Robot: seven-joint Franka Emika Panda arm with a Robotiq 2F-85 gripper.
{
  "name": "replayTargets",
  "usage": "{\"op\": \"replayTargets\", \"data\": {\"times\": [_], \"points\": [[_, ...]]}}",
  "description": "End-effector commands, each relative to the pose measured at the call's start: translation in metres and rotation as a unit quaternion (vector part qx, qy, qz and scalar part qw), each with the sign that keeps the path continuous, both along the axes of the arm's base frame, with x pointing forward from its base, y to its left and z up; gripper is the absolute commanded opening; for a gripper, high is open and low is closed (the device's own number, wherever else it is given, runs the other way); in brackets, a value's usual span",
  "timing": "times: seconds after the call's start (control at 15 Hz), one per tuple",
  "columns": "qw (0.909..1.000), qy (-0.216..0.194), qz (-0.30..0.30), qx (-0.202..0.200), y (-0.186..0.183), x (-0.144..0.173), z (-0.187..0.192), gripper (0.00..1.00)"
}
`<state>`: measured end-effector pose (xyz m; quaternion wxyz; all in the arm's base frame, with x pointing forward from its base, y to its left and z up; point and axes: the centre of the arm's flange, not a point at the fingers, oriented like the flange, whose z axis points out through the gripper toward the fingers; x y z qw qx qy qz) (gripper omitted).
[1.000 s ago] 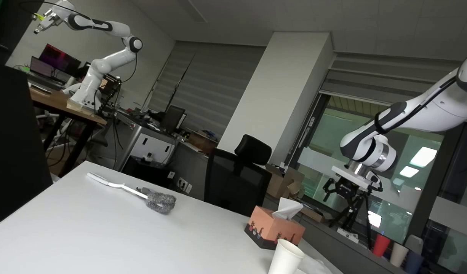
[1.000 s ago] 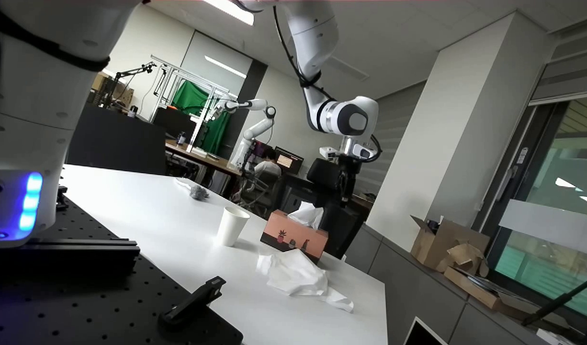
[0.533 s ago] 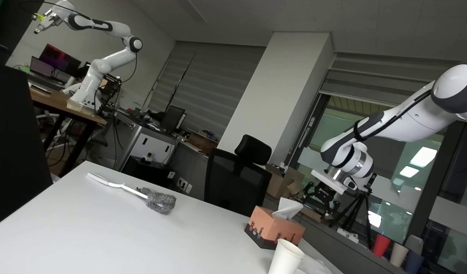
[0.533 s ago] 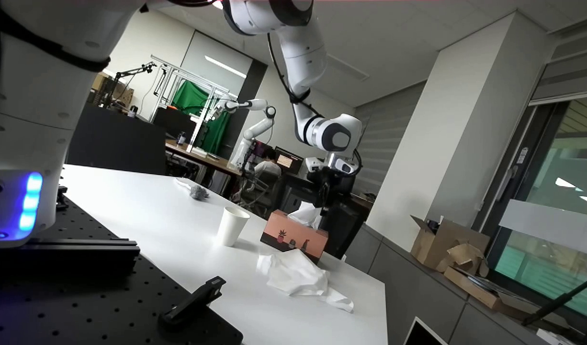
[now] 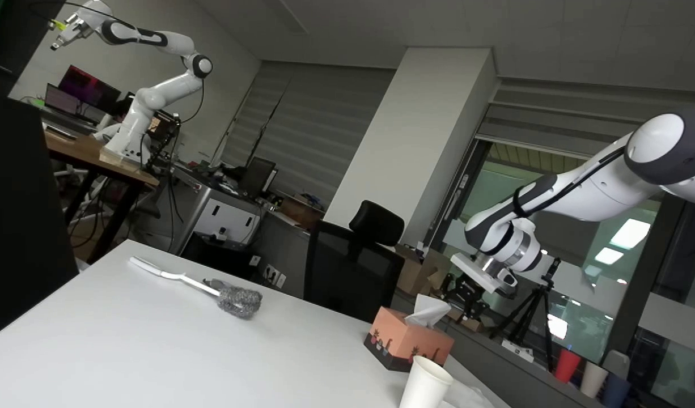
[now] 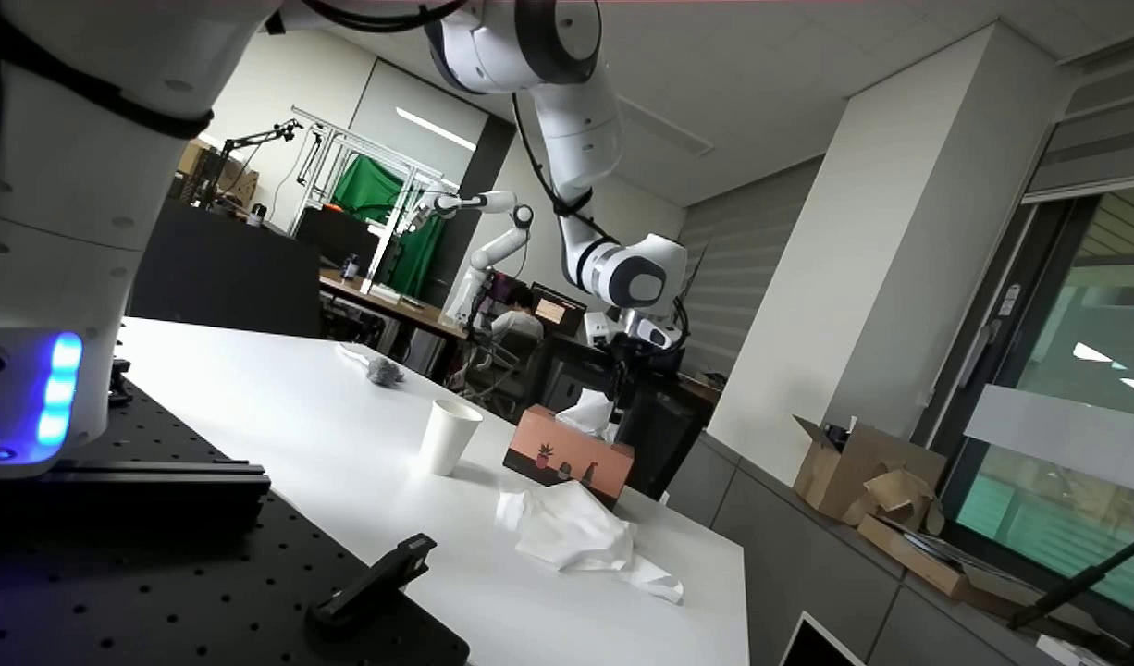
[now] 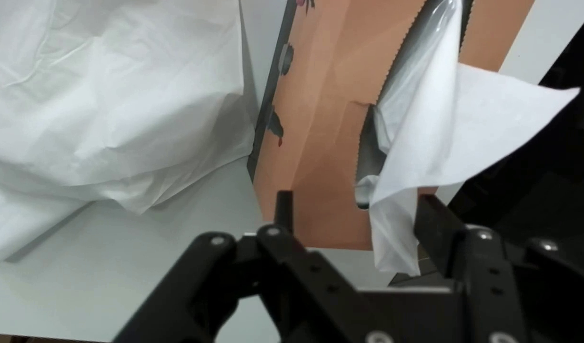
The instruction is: Pull out a tissue from the box and put it on the table
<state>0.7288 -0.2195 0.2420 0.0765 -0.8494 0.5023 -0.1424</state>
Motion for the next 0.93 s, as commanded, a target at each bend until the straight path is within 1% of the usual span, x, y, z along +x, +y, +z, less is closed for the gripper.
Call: {"op": "replayTargets", "data": {"times": [0.0,0.33,0.4,0.47,0.6,0.8,0.87], "points": [[1.0000,-0.002,-0.002,0.006,-0.009,0.016,0.002,0.38],[0.9999,0.005,-0.001,0.012,-0.016,0.016,0.003,0.05],[0.9999,0.008,0.000,0.013,-0.018,0.016,0.005,0.01],[0.9998,0.014,0.001,0.016,-0.019,0.016,0.006,0.00],[0.9989,0.038,0.009,0.026,-0.022,0.016,0.015,0.00],[0.9968,0.067,0.026,0.035,-0.028,0.015,0.046,0.00],[0.9960,0.073,0.034,0.038,-0.032,0.012,0.062,0.00]]}}
